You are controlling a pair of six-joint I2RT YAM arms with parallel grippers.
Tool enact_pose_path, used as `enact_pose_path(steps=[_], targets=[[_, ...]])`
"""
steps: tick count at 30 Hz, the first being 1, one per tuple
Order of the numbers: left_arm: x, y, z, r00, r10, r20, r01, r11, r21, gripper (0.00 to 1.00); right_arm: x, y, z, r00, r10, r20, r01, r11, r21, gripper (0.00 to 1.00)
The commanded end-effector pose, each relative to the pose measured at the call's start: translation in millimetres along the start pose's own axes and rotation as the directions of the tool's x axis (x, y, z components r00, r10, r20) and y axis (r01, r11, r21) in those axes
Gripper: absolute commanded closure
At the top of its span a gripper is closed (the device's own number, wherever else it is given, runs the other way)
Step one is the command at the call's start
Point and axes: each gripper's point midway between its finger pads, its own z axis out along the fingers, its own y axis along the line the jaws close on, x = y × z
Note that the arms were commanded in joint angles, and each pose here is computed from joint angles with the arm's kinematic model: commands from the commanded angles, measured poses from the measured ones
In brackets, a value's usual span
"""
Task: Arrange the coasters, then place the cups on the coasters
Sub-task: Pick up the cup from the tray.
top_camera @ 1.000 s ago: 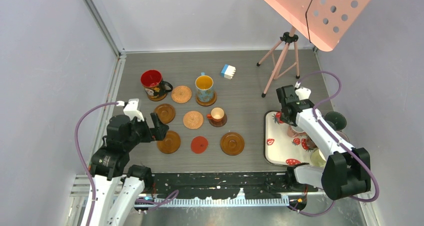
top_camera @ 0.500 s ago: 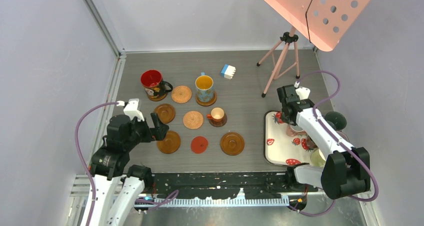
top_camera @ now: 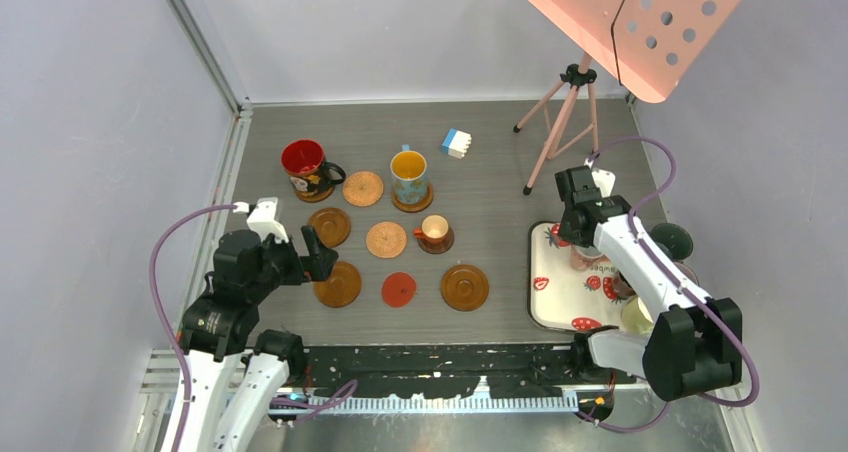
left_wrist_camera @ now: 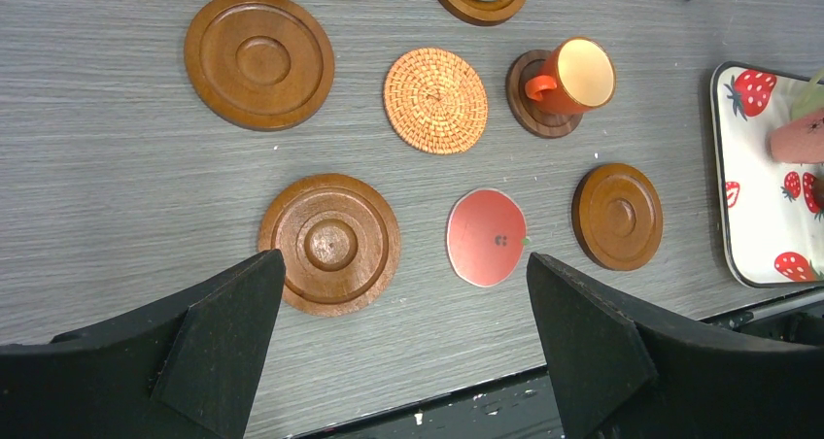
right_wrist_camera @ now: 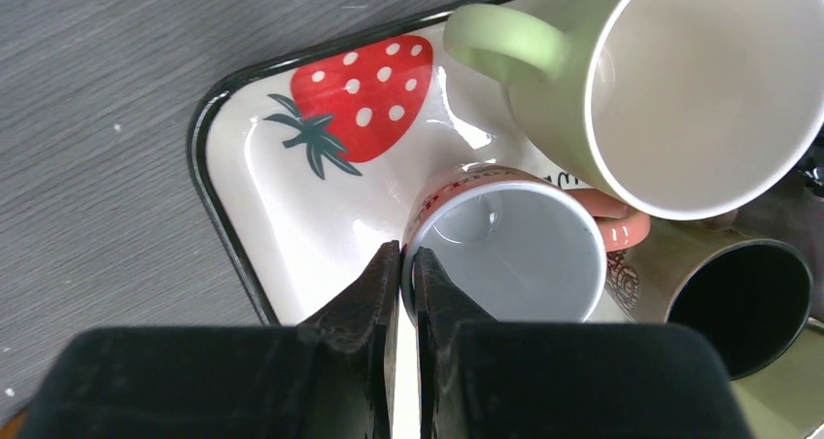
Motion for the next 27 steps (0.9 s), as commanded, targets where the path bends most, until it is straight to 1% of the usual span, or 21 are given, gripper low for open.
enact_pose_path(steps=[1, 4, 9, 13, 17, 19, 22, 27], targets=[[-5.7, -1.2, -0.4, 1.0, -0.002, 0.027, 0.002, 1.0, 0.003, 0.01, -42.7, 6.6, -34.2, 0.991, 0.022, 0.128, -0.012, 0.997, -0.08, 0.95], [-5.9, -0.4, -1.2, 1.0, -0.002, 0.03, 0.002, 1.0, -0.002, 0.01, -51.5, 12.0, -48.1, 0.987, 0.024, 0.156, -0.004, 0.992, -0.122, 0.95], [-6.7, 1.7, -2.0, 0.999, -0.002, 0.038, 0.003, 1.0, -0.013, 0.01, -58.5, 26.0, -64.8, 0.983, -0.02, 0.184, 0.052, 0.983, -0.174, 0.95], [-6.4, 2.6, -1.7, 0.999, -0.006, 0.033, 0.006, 1.0, -0.02, 0.01, -61.7, 46.0, -78.6, 0.974, -0.078, 0.214, 0.126, 0.968, -0.217, 0.95], [-6.7, 6.6, -3.4, 0.999, -0.009, 0.038, 0.011, 0.999, -0.044, 0.01, -58.3, 73.0, -89.9, 0.954, -0.156, 0.257, 0.226, 0.936, -0.269, 0.95], [-7.0, 7.7, -4.3, 0.999, -0.011, 0.046, 0.013, 0.999, -0.05, 0.01, -54.2, 89.5, -94.6, 0.936, -0.208, 0.282, 0.294, 0.905, -0.307, 0.95], [-8.0, 8.1, -4.7, 0.998, -0.013, 0.059, 0.016, 0.999, -0.05, 0.01, -46.6, 118.6, -106.1, 0.888, -0.304, 0.346, 0.425, 0.83, -0.36, 0.95], [-7.6, 9.8, -3.2, 0.999, -0.017, 0.052, 0.02, 0.998, -0.061, 0.01, -40.8, 152.2, -124.9, 0.831, -0.369, 0.416, 0.537, 0.726, -0.429, 0.95]])
